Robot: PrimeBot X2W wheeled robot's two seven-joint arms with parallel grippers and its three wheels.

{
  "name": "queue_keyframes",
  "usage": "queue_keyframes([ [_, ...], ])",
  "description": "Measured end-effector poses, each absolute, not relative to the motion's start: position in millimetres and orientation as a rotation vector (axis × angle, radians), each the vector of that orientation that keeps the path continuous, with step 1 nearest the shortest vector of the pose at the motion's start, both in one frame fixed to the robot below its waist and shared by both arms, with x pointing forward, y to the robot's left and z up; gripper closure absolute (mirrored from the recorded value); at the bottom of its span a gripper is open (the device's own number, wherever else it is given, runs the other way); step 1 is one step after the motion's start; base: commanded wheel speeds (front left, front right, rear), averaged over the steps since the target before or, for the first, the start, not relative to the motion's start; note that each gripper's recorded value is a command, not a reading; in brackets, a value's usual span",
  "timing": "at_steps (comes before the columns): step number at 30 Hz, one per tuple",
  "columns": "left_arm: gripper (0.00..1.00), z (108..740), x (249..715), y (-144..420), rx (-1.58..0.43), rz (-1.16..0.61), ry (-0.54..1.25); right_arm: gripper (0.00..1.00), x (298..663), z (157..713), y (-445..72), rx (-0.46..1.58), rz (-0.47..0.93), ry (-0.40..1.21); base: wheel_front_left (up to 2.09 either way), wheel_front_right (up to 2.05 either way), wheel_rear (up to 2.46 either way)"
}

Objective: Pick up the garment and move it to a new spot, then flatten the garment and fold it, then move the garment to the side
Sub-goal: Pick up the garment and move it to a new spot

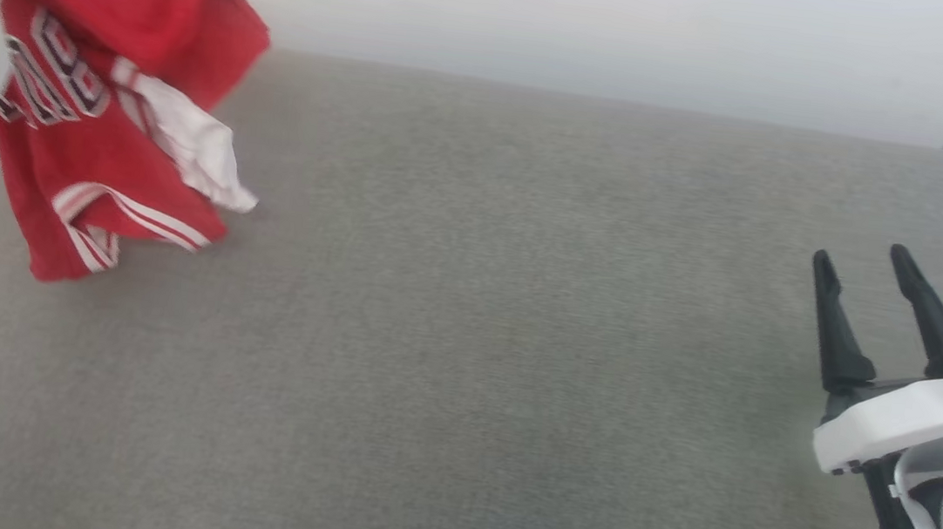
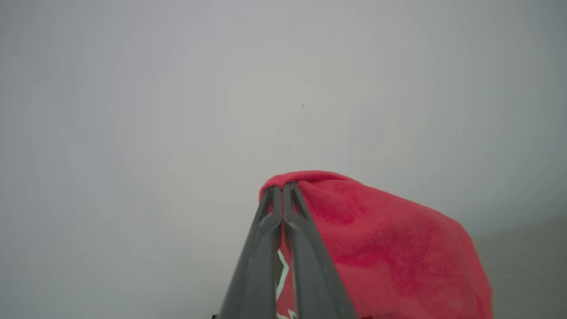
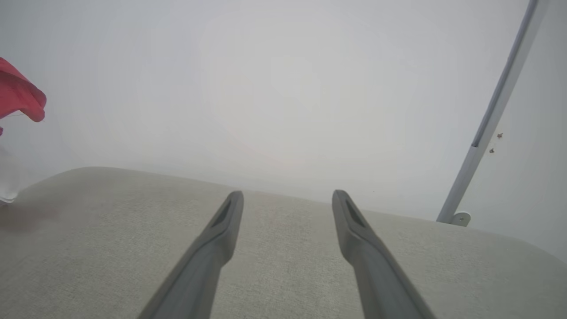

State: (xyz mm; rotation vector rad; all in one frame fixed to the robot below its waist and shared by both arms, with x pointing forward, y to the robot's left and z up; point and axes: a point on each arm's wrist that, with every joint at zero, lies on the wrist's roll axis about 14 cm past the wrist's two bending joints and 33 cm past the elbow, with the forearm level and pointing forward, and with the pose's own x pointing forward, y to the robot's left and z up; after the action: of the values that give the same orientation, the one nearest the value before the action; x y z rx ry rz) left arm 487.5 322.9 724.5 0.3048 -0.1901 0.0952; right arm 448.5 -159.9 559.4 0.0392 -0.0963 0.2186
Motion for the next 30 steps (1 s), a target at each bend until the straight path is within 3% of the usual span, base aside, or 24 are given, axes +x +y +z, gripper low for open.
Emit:
queue_keyframes([
  [8, 1.00, 740, 482, 230, 0.325, -0.100, -0.233, 0.00, 432, 571, -215, 0.021, 0.072, -0.132, 0.00, 0.00, 0.00],
  [17, 1.00, 715, 487, 135, 0.286, -0.334, -0.192, 0.00, 409, 570, -269, 0.010, -0.089, -0.138, 0.00, 0.00, 0.00],
  [30, 1.00, 559, 486, 8, 0.253, -0.687, 0.177, 0.00, 381, 522, -298, 0.047, -0.219, -0.034, 0.00, 0.00, 0.00],
])
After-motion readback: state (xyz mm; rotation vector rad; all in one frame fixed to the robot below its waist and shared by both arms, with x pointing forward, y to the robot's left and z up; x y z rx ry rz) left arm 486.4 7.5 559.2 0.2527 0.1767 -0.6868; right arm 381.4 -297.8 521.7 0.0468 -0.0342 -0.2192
